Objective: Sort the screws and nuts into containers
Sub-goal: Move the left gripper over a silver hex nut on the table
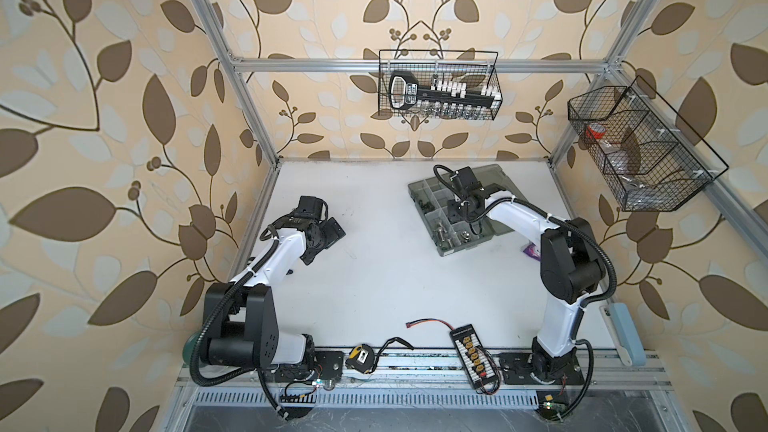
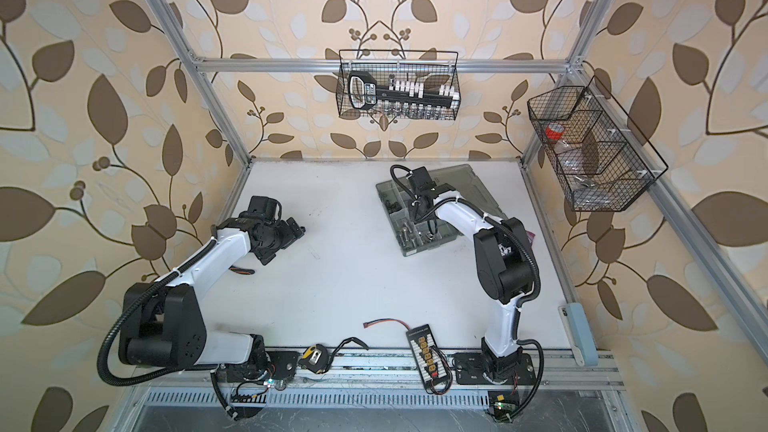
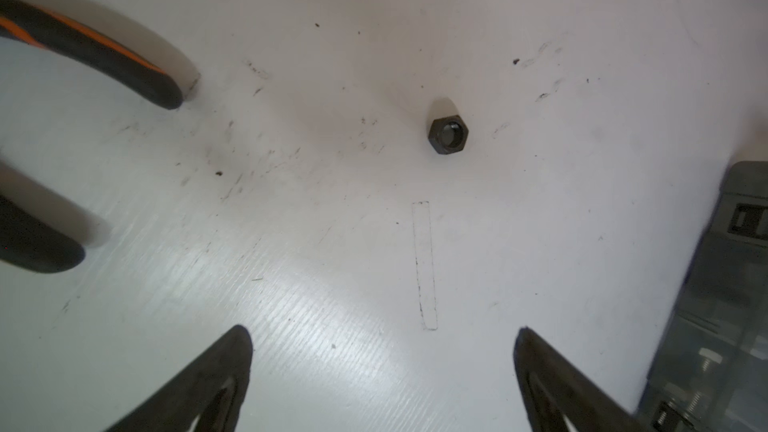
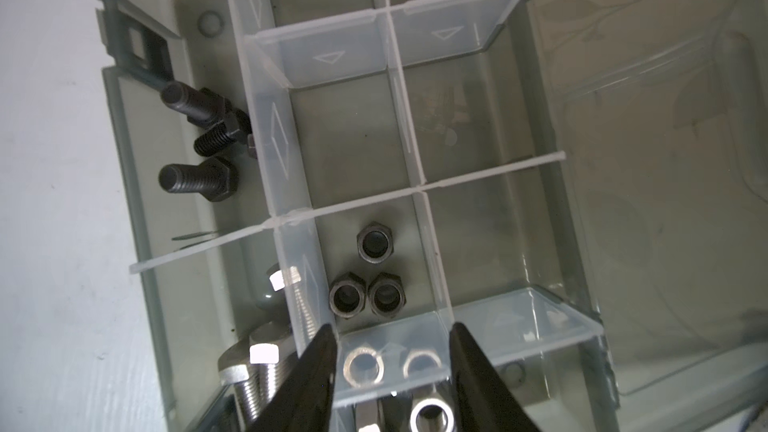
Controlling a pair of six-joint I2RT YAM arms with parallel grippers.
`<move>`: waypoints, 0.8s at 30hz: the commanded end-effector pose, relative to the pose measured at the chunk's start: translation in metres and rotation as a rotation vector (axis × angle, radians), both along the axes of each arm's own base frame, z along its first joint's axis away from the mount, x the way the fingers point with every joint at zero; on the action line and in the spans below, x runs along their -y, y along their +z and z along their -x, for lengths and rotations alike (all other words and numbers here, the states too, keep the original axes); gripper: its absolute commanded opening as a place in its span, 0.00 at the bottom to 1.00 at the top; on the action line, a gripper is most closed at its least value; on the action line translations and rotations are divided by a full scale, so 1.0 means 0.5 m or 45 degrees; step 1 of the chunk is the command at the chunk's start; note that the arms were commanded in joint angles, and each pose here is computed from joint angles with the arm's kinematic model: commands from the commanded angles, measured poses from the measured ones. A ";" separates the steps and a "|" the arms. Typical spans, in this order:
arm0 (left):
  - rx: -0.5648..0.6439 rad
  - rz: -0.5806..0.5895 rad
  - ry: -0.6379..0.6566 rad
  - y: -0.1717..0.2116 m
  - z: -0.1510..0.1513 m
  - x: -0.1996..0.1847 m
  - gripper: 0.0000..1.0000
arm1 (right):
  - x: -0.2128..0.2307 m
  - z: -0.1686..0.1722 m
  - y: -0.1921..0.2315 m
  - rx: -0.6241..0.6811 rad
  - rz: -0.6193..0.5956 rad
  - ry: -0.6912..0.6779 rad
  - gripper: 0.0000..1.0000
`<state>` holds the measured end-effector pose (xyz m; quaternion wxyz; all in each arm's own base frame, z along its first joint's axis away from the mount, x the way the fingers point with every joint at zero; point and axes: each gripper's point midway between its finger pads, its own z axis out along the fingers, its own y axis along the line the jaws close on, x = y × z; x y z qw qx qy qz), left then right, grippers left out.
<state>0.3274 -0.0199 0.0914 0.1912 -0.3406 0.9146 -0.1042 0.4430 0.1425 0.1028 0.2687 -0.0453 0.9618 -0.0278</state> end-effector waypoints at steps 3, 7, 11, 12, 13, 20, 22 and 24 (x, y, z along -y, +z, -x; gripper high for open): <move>-0.041 0.013 -0.096 -0.010 -0.041 0.020 0.93 | 0.036 0.008 0.095 0.166 -0.004 -0.072 0.62; -0.090 -0.054 -0.159 -0.019 -0.067 0.032 0.88 | 0.056 0.023 0.127 0.240 -0.010 -0.112 1.00; -0.157 -0.181 -0.226 -0.025 -0.095 0.040 0.82 | 0.066 0.037 0.149 0.284 -0.018 -0.124 1.00; -0.174 -0.199 -0.245 -0.028 -0.103 0.042 0.81 | 0.067 0.040 0.151 0.289 -0.018 -0.126 1.00; -0.191 -0.206 -0.260 -0.033 -0.109 0.043 0.79 | 0.071 0.042 0.153 0.292 -0.013 -0.131 1.00; -0.294 -0.252 -0.329 -0.070 -0.140 0.041 0.69 | 0.087 0.051 0.155 0.301 0.027 -0.156 1.00; -0.308 -0.276 -0.329 -0.074 -0.145 0.036 0.68 | 0.088 0.053 0.155 0.301 0.028 -0.157 0.99; -0.311 -0.296 -0.327 -0.076 -0.150 0.032 0.68 | 0.089 0.054 0.155 0.300 0.027 -0.158 1.00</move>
